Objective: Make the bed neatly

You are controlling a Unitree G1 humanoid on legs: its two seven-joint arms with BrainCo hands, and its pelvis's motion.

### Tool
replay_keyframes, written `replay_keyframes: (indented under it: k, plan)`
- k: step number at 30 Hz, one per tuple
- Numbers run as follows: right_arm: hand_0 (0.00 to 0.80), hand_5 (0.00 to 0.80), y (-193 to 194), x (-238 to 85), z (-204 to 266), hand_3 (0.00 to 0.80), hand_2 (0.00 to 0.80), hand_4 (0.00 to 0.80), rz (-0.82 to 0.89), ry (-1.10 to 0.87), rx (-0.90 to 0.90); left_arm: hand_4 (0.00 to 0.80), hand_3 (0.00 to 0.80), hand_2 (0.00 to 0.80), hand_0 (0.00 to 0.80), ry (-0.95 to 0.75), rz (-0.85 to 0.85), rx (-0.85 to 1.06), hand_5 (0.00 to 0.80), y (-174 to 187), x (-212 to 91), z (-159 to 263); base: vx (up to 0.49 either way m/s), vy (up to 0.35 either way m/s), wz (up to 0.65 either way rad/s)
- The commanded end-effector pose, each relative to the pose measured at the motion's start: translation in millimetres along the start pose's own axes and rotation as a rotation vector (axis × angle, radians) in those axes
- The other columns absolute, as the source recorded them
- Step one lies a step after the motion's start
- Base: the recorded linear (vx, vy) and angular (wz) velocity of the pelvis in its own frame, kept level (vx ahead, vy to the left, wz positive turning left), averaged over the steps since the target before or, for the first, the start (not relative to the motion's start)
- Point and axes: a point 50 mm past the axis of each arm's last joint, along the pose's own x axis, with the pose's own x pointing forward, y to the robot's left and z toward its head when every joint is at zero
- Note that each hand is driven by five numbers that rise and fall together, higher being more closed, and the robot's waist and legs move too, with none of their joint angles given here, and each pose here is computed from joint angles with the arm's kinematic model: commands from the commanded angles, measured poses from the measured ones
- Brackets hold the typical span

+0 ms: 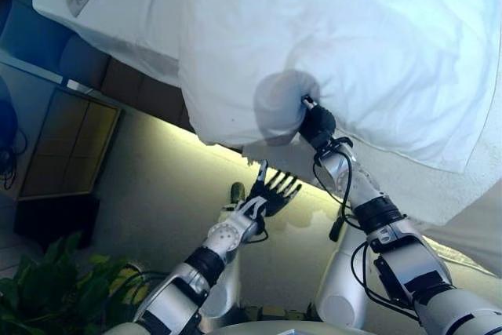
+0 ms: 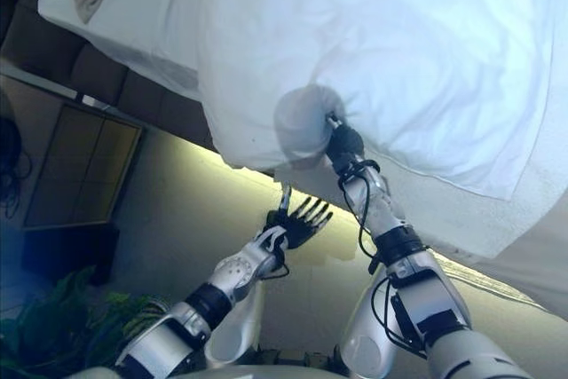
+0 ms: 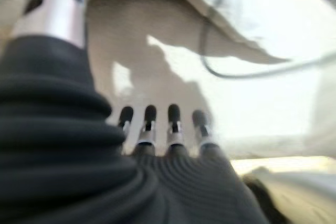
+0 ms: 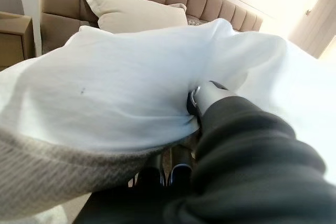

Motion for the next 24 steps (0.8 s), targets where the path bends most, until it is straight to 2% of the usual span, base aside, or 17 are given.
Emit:
replay_keyframes:
  k: [1,10,17,23,24]
  plan:
    - [0.800,0.800,66,7,16,0.800,0.800,0.800,0.281,-0.055,0.022,0.000,0.000,0.000,0.000,-0.133,-0.041,0.057,0.000,-30,11,6,-0.011,0.092,-0.13]
    - [0.800,0.800,74,1,11,0.800,0.800,0.800,0.341,-0.027,-0.037,0.000,0.000,0.000,0.000,-0.440,-0.065,0.153,0.000,-68,6,53,-0.003,0.073,-0.11]
    - [0.800,0.800,64,-3,13,0.800,0.800,0.800,0.304,0.013,-0.062,0.000,0.000,0.000,0.000,-0.532,0.030,0.153,0.000,-57,0,75,0.069,0.135,-0.03]
    - [0.800,0.800,53,-8,15,0.800,0.800,0.800,0.292,0.053,-0.072,0.000,0.000,0.000,0.000,-0.566,-0.024,0.038,0.000,-56,-2,91,0.042,0.111,-0.10]
    - [0.800,0.800,51,-9,15,0.800,0.800,0.800,0.294,0.058,-0.078,0.254,0.254,0.254,0.254,-0.564,-0.076,0.014,0.254,-61,-2,94,0.004,0.051,-0.09]
